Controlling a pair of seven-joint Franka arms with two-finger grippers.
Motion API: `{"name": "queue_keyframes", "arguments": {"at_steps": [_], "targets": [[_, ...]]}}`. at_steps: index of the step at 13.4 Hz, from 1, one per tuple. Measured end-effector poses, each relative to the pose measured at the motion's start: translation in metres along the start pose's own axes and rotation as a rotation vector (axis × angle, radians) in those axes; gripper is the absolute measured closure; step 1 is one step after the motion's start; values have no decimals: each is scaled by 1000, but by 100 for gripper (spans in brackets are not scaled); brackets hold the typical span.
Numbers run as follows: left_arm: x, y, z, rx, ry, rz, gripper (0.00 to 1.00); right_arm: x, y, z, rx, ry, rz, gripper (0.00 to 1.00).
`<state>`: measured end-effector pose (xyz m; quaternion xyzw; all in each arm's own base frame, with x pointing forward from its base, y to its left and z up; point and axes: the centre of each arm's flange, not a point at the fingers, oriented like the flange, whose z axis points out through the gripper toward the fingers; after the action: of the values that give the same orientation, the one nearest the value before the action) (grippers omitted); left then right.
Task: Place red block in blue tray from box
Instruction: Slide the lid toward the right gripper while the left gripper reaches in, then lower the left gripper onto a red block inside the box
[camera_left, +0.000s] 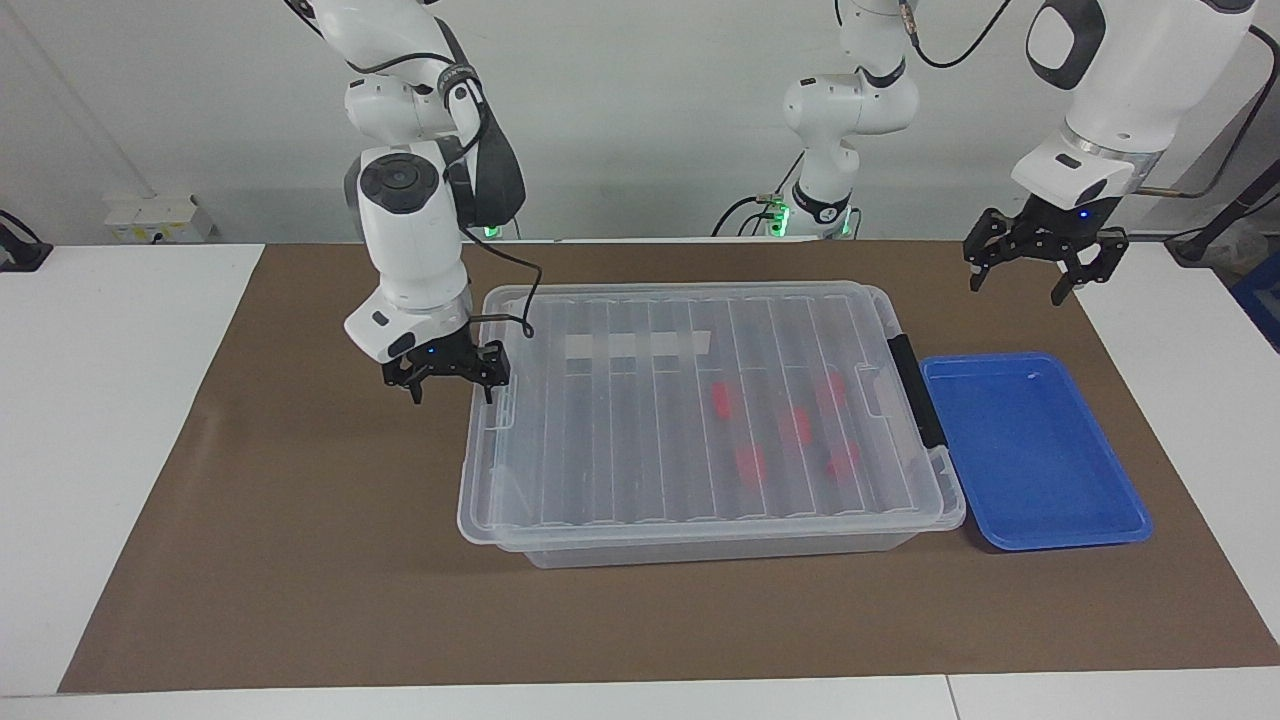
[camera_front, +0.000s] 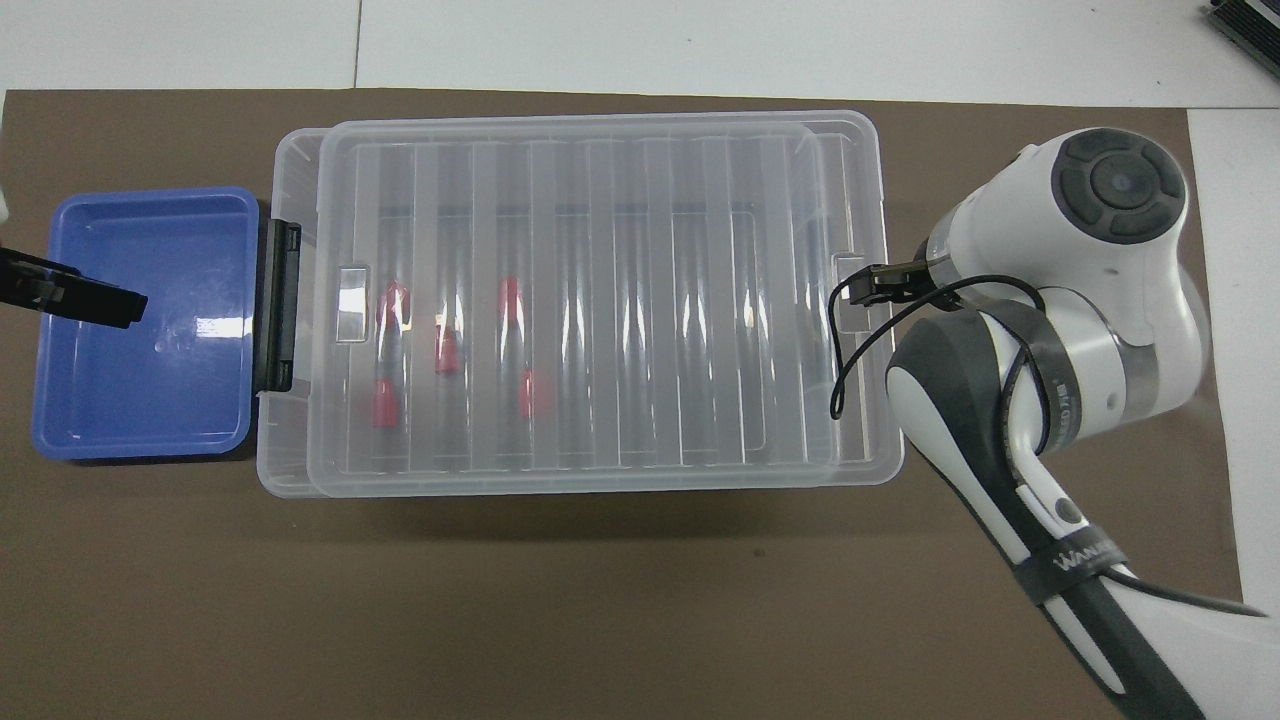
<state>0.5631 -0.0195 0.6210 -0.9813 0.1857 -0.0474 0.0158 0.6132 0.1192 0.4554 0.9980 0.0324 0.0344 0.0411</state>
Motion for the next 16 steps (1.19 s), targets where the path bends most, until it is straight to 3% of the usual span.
{"name": "queue_keyframes", "arguments": {"at_steps": [3, 5, 8, 11, 16], "targets": [[1, 3, 1, -1, -3, -27, 0, 2, 23, 2, -3, -5, -66, 0], [4, 12, 1, -5, -1, -178, 0, 2, 35, 2, -4, -7, -97, 0], [21, 80, 1, -19, 8, -362, 0, 0, 56, 3, -7, -31, -130, 0], [25, 144, 15, -32, 23, -421, 0, 0, 76, 3, -8, -39, -178, 0], [26, 140, 67, -42, 88, -470, 0, -2, 115, 6, -6, -46, -280, 0]]}}
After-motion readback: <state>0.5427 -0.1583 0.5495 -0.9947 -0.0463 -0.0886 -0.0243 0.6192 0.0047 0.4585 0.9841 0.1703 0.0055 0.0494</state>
